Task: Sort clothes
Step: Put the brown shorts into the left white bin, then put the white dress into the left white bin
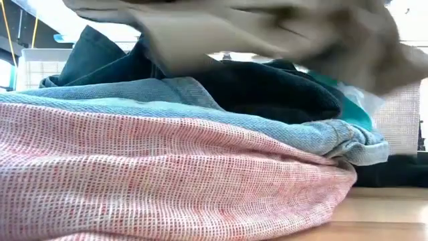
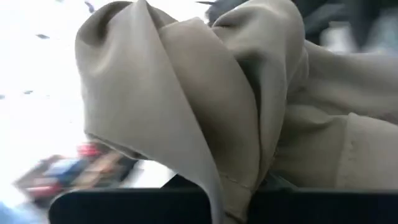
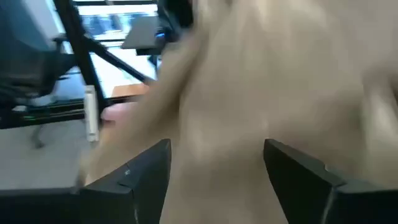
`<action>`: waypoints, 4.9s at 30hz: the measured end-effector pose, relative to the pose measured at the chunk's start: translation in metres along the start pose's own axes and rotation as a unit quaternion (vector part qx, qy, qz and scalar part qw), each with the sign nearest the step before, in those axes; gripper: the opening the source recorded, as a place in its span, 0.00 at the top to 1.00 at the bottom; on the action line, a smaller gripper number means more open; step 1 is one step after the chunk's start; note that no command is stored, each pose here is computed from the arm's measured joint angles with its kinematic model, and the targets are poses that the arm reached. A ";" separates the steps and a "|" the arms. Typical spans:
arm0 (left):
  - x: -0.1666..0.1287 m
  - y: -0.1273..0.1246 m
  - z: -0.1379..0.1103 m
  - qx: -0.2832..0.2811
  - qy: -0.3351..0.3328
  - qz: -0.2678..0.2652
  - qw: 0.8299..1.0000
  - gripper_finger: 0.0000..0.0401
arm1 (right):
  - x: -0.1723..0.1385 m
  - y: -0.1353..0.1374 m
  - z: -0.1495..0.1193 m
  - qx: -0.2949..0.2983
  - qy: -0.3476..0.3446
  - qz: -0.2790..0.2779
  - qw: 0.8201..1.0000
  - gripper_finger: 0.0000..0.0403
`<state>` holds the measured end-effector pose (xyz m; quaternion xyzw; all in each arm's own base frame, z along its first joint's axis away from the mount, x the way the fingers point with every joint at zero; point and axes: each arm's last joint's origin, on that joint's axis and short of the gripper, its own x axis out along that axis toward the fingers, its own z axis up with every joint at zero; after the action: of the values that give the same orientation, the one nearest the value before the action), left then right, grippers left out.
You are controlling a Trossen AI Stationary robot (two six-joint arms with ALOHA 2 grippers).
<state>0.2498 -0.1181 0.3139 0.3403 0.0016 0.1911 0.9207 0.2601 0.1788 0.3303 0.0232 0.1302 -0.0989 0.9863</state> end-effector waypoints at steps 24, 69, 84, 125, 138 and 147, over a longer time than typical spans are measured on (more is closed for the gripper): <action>-0.036 0.225 -0.007 0.092 0.215 0.333 0.913 1.00 | -0.040 0.020 -0.017 -0.032 -0.034 -0.094 0.994 0.39; 0.019 0.277 -0.136 -0.246 0.585 0.161 0.756 0.53 | -0.030 0.008 -0.027 -0.001 0.011 -0.099 0.995 0.39; 0.011 0.207 -0.302 -0.257 0.763 0.091 0.586 0.91 | -0.030 0.009 -0.027 -0.001 0.013 -0.095 0.995 0.39; -0.009 0.166 -0.139 -0.180 0.131 -0.044 0.974 0.99 | 0.118 -0.096 -0.014 -0.157 0.092 0.058 0.982 0.39; -0.005 0.170 -0.118 -0.101 0.031 -0.012 0.994 0.99 | 0.136 -0.180 -0.007 -0.185 0.120 0.028 0.975 0.39; -0.005 0.198 -0.087 -0.083 -0.119 0.136 0.980 0.99 | 0.133 -0.222 0.011 -0.094 0.172 0.124 0.973 0.40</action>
<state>0.1642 0.0723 0.3703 0.2798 -0.1702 0.2723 0.9048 0.3444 -0.0648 0.3015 -0.0373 0.3031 0.0422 0.9513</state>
